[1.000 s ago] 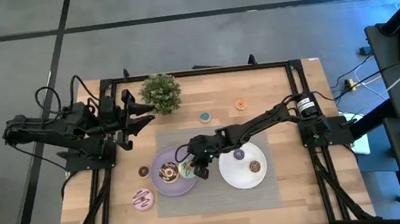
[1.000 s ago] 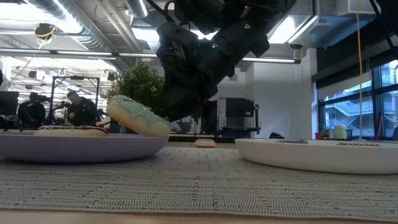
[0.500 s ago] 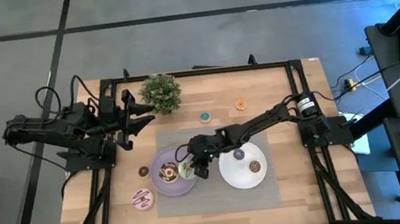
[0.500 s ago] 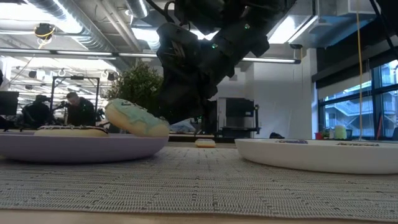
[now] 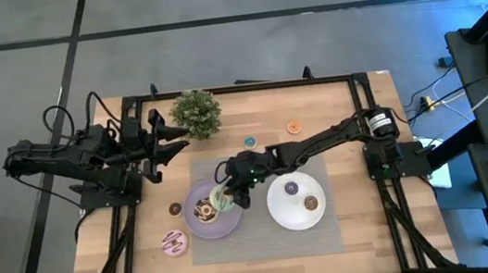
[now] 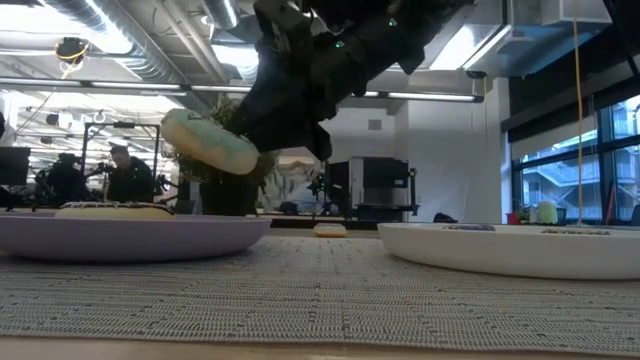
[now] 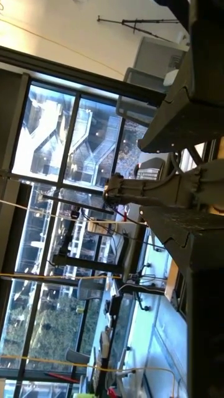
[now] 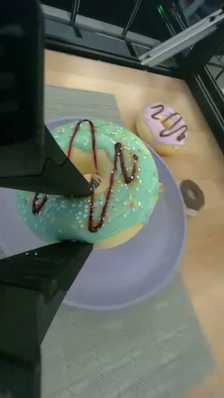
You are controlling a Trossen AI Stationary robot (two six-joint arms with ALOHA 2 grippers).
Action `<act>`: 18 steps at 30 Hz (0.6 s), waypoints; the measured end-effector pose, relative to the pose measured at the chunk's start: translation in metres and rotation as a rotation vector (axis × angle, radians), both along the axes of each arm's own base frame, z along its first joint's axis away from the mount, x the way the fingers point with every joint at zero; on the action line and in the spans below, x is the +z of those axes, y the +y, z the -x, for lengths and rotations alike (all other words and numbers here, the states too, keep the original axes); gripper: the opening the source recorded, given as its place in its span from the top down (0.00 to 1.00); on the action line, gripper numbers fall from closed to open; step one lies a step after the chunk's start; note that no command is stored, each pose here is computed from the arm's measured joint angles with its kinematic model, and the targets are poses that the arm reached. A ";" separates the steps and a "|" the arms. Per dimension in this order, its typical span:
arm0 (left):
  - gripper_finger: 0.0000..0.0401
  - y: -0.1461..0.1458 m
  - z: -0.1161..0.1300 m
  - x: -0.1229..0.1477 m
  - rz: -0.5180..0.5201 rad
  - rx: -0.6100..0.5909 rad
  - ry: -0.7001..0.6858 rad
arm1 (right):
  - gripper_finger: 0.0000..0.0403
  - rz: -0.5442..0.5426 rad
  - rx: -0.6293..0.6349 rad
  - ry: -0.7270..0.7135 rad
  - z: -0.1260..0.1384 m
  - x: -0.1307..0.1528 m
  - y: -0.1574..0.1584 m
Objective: Pick & Place donuts
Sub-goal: Put the large green donut on the purple plate
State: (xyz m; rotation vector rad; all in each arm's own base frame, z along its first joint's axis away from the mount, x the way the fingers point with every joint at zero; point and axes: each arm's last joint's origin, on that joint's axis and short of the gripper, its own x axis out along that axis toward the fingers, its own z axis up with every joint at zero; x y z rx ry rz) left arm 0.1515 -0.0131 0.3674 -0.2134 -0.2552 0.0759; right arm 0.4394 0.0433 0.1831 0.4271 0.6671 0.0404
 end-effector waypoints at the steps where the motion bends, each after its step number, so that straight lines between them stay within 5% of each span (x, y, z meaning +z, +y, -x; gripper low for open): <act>1: 0.64 0.000 0.000 0.000 0.000 0.000 0.000 | 0.68 0.005 0.001 -0.003 0.000 0.000 -0.001; 18: 0.64 0.000 0.000 0.000 -0.018 0.005 0.002 | 0.68 0.011 0.018 0.067 -0.003 -0.028 0.007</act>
